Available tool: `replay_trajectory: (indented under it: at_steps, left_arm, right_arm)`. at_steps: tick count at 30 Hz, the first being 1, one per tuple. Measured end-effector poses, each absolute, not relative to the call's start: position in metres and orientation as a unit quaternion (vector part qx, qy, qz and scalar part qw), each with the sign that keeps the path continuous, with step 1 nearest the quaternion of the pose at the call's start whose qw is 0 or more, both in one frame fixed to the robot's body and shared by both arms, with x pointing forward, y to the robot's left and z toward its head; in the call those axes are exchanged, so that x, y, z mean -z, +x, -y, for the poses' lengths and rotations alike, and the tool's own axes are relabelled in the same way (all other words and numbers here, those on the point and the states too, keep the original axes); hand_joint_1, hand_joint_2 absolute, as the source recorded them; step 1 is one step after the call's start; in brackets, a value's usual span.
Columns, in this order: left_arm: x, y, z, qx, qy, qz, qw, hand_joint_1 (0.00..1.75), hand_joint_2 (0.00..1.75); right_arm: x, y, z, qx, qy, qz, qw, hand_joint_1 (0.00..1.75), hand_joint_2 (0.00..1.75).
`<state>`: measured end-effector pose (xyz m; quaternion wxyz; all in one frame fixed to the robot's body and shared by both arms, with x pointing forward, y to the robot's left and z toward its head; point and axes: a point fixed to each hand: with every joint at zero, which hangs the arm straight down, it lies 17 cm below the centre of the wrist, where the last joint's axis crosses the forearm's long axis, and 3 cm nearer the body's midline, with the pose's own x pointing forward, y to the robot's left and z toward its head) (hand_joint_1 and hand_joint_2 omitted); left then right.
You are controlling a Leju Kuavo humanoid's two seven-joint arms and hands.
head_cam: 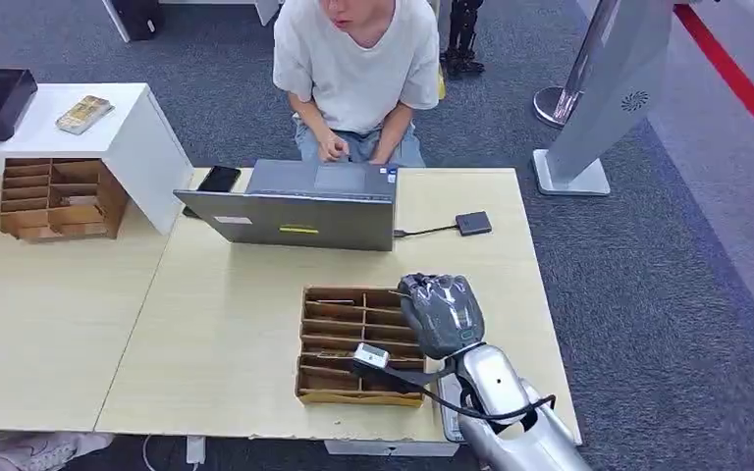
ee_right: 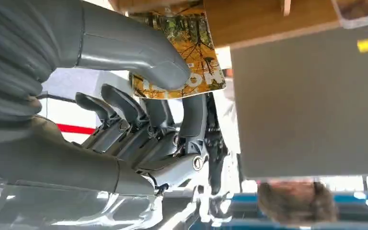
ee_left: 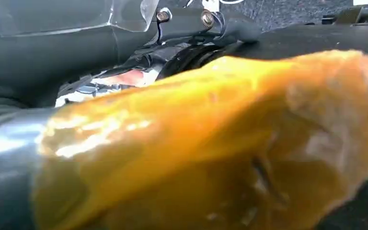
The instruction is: Pass the card to the sensor for recognition and then transmit it.
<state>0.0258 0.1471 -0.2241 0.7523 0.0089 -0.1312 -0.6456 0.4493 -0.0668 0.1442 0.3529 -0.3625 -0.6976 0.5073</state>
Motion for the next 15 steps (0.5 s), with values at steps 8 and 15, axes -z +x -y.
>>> replay_trajectory:
  at_steps: [8, 15]
  left_arm:
    - [0.2225, 0.0258, -0.1486, 0.645, 0.011, 0.126, 0.754, 0.00, 0.00]
    - [0.2213, 0.0252, -0.1475, 0.643, 0.008, 0.125, 0.755, 0.00, 0.00]
  right_arm:
    - [-0.1512, 0.4485, 0.0714, -0.498, -0.367, 0.702, 0.353, 1.75, 1.75]
    - [-0.1523, 0.4483, 0.0724, -0.496, -0.368, 0.703, 0.353, 1.75, 1.75]
